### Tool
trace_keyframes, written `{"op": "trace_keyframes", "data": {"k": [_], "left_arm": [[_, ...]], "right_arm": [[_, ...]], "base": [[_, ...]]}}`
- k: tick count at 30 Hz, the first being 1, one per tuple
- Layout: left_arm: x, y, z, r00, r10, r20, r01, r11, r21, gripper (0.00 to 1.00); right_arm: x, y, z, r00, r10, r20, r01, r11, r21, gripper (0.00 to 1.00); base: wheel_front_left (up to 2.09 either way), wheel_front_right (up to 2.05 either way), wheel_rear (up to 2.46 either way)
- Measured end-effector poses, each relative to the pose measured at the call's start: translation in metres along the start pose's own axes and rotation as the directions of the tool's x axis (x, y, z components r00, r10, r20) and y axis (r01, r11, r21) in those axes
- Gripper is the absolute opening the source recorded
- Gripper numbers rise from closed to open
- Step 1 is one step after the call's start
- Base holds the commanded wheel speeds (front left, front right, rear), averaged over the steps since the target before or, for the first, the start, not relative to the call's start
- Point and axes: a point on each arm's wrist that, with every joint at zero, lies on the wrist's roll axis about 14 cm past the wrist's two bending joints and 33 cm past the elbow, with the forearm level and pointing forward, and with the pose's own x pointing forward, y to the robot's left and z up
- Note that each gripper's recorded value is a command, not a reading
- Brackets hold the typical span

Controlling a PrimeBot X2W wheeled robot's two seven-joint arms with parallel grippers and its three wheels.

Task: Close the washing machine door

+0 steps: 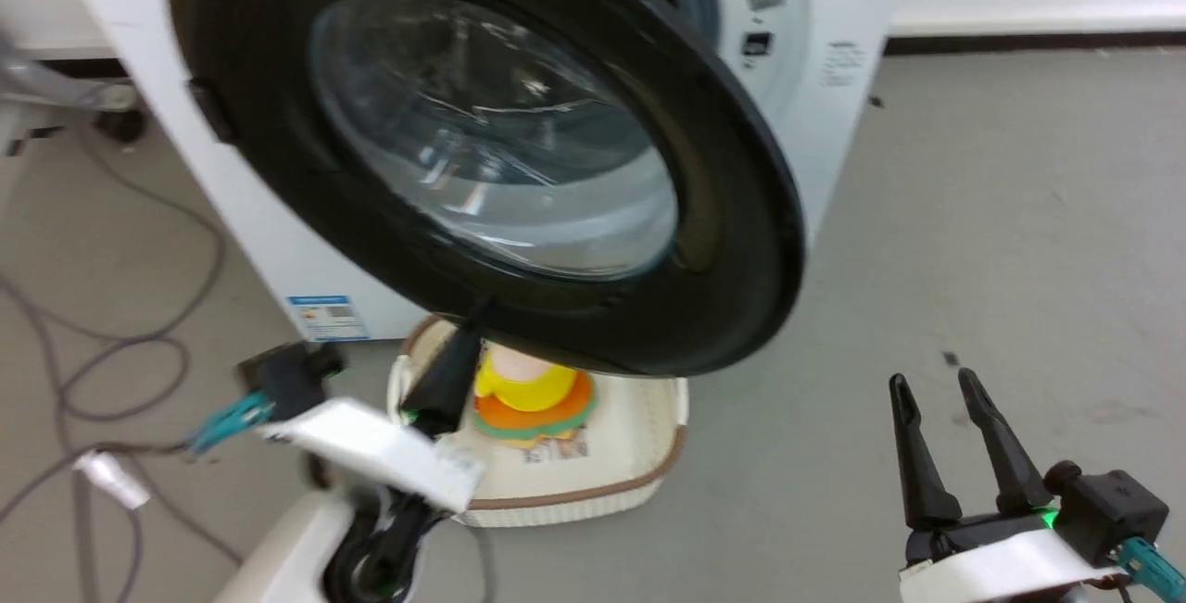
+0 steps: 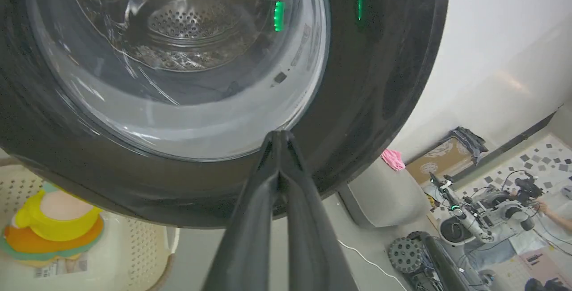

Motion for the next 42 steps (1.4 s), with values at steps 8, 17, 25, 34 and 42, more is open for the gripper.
{"op": "trace_keyframes", "data": {"k": [8,17,25,34,42], "left_arm": [[-0.062,0.018,0.082,0.949,0.109,0.296,-0.22,0.9,0.375,0.0],[-0.122,0.031,0.089,0.88,0.211,0.425,-0.44,0.697,0.566,0.0],[-0.14,0.036,0.064,0.875,0.261,0.408,-0.474,0.631,0.614,1.0],[-0.144,0.048,0.05,0.876,0.304,0.373,-0.48,0.616,0.625,1.0],[-0.137,0.065,0.043,0.873,0.345,0.344,-0.487,0.598,0.636,1.0]], "right_arm": [[0.009,0.025,0.0,0.995,0.102,0.0,-0.102,0.995,-0.009,1.0],[0.017,0.055,0.001,0.98,0.198,0.008,-0.198,0.98,-0.003,1.0],[0.019,0.067,-0.003,0.971,0.237,-0.005,-0.238,0.971,-0.01,0.8],[0.029,0.093,-0.02,0.934,0.352,-0.064,-0.354,0.935,-0.023,0.0],[0.08,0.098,-0.021,0.897,0.431,-0.096,-0.439,0.894,-0.092,0.0]], "base": [[0.0,0.0,0.0],[0.0,0.0,0.0],[0.0,0.0,0.0],[0.0,0.0,0.0],[0.0,0.0,0.0]]}}
